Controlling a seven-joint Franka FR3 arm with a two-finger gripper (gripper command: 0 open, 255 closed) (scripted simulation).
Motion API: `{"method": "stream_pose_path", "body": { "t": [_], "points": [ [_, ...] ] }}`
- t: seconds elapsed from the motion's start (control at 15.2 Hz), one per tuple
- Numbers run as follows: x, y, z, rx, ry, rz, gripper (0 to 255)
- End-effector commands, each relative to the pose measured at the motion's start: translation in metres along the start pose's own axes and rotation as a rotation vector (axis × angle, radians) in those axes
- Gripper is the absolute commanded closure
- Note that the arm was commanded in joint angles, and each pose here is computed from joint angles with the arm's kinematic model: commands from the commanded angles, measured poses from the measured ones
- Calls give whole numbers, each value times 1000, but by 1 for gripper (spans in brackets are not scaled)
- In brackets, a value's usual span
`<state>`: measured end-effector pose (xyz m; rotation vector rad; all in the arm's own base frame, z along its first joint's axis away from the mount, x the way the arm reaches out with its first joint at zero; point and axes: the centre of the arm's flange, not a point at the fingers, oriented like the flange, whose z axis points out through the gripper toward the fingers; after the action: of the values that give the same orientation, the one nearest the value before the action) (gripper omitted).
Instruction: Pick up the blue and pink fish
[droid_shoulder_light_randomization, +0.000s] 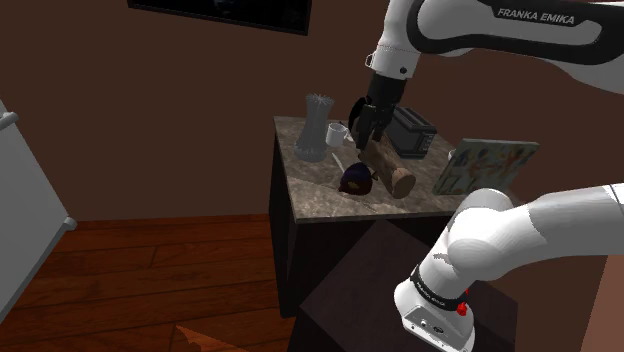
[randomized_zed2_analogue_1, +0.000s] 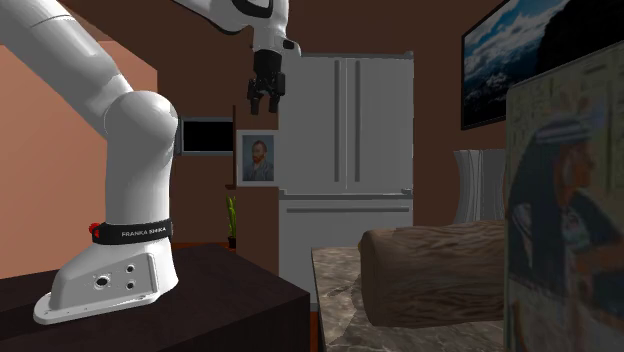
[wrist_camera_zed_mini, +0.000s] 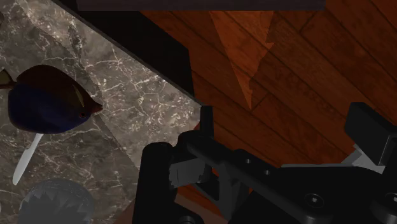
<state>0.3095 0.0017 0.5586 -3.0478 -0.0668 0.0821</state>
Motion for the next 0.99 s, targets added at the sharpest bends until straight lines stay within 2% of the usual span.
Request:
{"method": "stream_pose_path", "body": {
  "t": [0.0, 0.92],
  "points": [
    [0, 0, 0, 0, 0, 0, 0],
    [67, 123, 116, -62, -75, -19, 0]
  ]
}}
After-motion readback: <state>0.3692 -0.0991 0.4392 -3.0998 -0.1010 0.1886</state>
